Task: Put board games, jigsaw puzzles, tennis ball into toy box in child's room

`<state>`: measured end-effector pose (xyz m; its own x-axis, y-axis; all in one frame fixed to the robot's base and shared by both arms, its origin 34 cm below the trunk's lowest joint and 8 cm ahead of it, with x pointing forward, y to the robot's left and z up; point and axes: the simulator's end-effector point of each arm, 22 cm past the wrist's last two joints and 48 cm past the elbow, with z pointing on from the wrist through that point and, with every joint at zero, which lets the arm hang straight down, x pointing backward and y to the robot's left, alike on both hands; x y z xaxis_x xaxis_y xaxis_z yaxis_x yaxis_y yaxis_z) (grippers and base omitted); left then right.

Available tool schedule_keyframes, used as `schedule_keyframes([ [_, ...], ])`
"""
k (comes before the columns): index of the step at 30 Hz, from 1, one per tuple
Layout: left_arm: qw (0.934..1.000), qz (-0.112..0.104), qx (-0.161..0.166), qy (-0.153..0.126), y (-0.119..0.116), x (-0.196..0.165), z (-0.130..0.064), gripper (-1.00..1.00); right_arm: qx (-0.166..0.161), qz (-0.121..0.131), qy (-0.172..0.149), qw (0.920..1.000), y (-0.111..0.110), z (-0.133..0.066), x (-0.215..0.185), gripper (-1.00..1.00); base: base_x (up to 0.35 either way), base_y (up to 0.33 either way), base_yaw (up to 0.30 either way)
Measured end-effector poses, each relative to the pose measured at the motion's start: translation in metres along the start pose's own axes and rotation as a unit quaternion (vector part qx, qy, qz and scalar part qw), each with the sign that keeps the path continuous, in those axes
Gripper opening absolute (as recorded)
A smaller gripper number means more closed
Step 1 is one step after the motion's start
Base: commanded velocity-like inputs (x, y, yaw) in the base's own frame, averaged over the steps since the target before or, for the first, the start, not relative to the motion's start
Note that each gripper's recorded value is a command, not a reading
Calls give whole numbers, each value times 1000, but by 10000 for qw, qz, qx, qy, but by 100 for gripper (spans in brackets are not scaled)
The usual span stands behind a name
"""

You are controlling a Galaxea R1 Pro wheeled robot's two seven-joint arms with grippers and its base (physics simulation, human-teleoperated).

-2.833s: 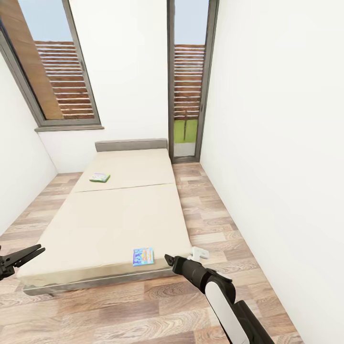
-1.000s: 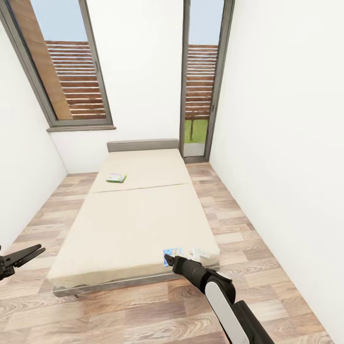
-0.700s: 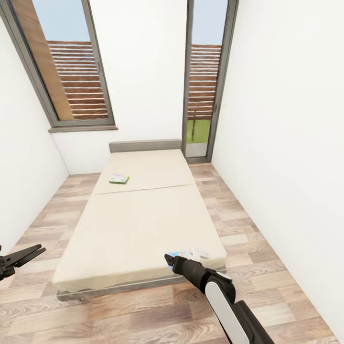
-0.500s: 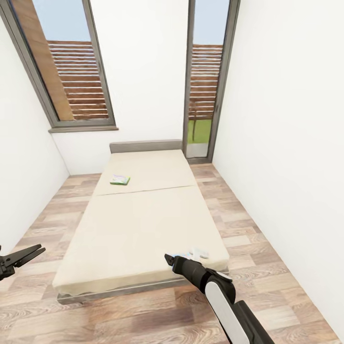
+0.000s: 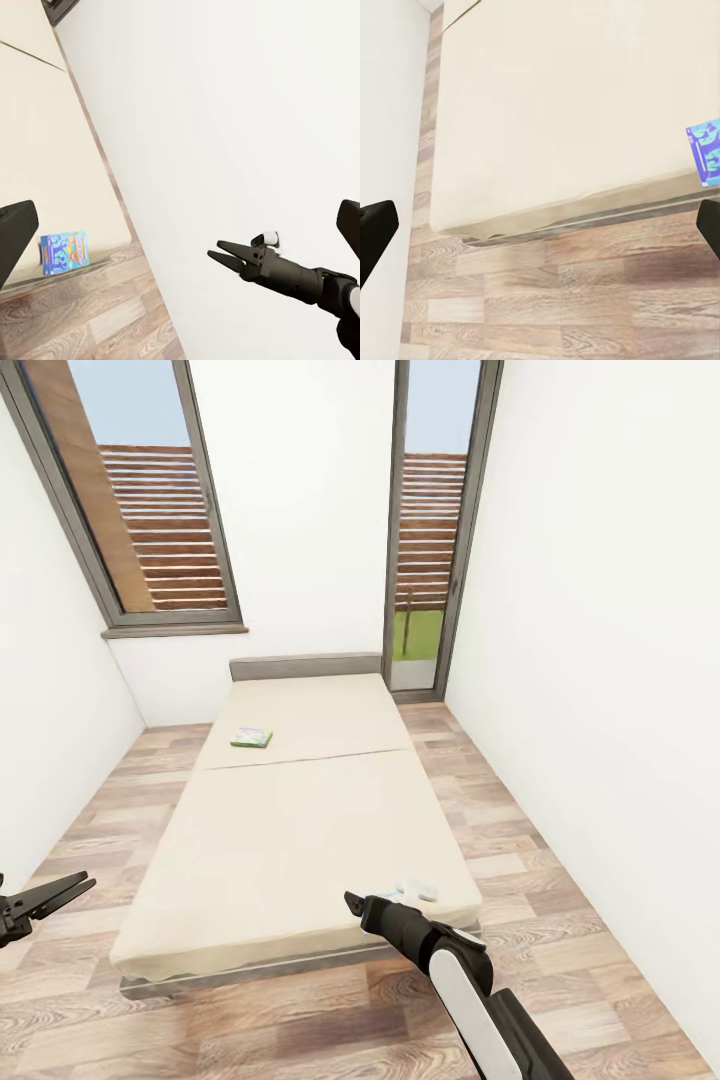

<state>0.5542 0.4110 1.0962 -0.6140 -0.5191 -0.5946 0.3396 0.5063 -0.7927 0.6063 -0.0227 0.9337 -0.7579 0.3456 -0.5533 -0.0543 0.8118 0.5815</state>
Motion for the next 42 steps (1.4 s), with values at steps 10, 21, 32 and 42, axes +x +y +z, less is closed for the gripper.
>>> schedule_keyframes([
  [10, 10000, 5, 5, -10, 0, -1, 0, 100, 0, 2, 1, 10000, 0, 0, 0, 100, 1, 0, 0],
  [21, 10000, 4, 3, -23, 3, -1, 1, 100, 6, -1, 7, 10000, -3, 4, 1, 100, 0, 0, 0],
  [32, 10000, -25, 2, -26, 10, 1, 5, 100, 5, -2, -2, 10000, -7, 11, 1, 100, 0, 0, 0],
  [42, 10000, -53, -8, -29, 18, 2, 8, 100, 11, 3, 4, 10000, -13, 18, 3, 100, 0, 0, 0],
])
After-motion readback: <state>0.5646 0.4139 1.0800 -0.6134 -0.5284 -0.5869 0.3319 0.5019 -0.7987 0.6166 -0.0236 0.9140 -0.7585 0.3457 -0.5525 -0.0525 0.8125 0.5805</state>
